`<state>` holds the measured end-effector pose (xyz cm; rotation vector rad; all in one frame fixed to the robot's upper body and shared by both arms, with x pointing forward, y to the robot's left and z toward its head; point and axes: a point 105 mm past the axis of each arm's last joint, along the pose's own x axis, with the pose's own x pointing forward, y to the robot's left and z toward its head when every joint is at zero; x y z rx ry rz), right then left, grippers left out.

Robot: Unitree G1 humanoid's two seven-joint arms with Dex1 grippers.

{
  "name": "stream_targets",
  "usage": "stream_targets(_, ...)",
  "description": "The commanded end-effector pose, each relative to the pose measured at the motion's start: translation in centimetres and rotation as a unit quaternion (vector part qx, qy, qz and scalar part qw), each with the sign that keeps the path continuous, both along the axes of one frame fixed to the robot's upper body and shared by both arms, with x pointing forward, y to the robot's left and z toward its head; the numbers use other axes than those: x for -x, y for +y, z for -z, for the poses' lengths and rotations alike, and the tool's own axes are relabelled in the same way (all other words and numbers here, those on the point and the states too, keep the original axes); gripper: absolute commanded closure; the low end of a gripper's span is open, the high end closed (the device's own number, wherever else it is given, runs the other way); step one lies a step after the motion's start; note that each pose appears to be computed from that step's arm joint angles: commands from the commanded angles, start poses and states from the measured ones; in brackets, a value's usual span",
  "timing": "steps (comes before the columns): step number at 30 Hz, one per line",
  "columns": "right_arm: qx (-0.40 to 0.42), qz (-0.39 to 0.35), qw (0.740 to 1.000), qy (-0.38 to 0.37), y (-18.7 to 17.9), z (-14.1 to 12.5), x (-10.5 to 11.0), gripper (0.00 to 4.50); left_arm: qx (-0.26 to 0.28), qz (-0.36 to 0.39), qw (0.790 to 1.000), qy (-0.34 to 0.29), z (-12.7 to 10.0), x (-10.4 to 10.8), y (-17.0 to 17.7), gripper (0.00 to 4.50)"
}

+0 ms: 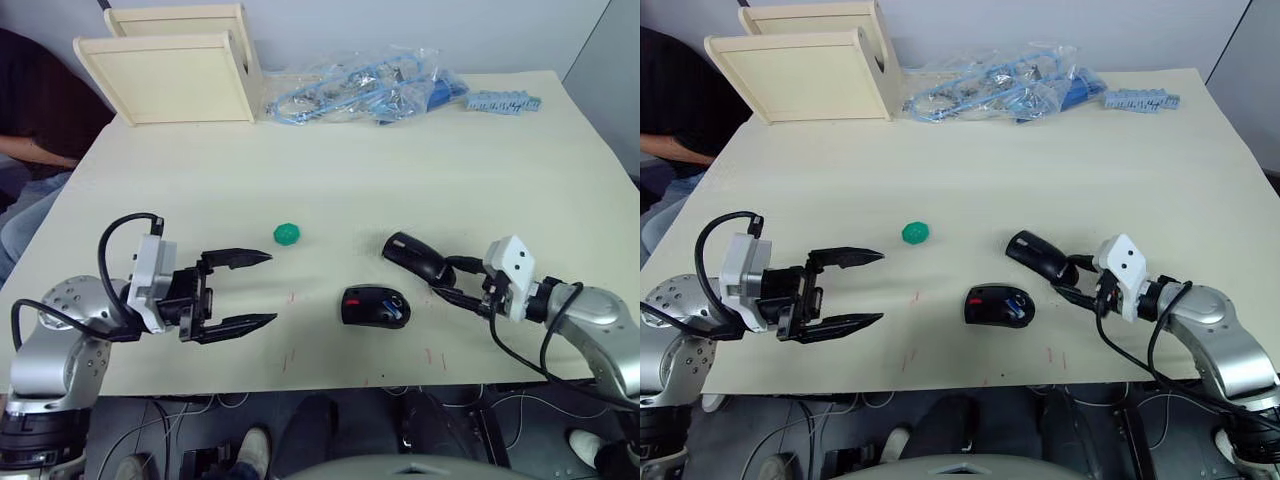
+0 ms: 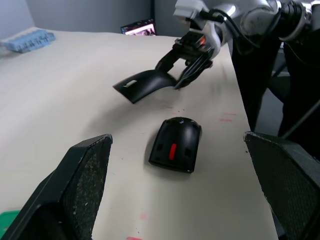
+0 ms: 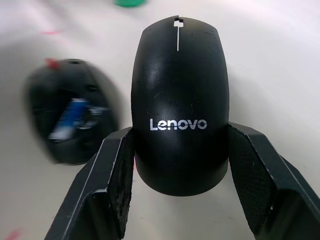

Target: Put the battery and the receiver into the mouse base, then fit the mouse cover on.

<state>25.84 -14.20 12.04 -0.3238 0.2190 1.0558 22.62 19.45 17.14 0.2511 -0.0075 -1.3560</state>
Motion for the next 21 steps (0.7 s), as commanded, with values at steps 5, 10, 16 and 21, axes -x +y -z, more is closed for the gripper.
stream_targets(5,0.061,-0.147,0.987,0.004,2.3,-2.5,2.3,2.22,-0.027,0.026,0.999,-0.008,-0.1,0.1,0.4,0.0)
stream_targets(10,0.095,-0.179,0.979,0.004,3.9,-2.9,2.3,2.22,-0.044,0.044,0.998,-0.004,0.0,0.2,0.8,0.0)
stream_targets(16,0.128,-0.181,0.975,0.003,4.9,-2.5,1.7,2.22,-0.054,0.055,0.997,-0.007,0.0,0.1,1.1,0.0)
stream_targets(21,0.155,-0.18,0.971,0.013,5.1,-1.7,1.6,2.22,-0.056,0.061,0.997,-0.007,0.0,-0.1,1.1,0.0)
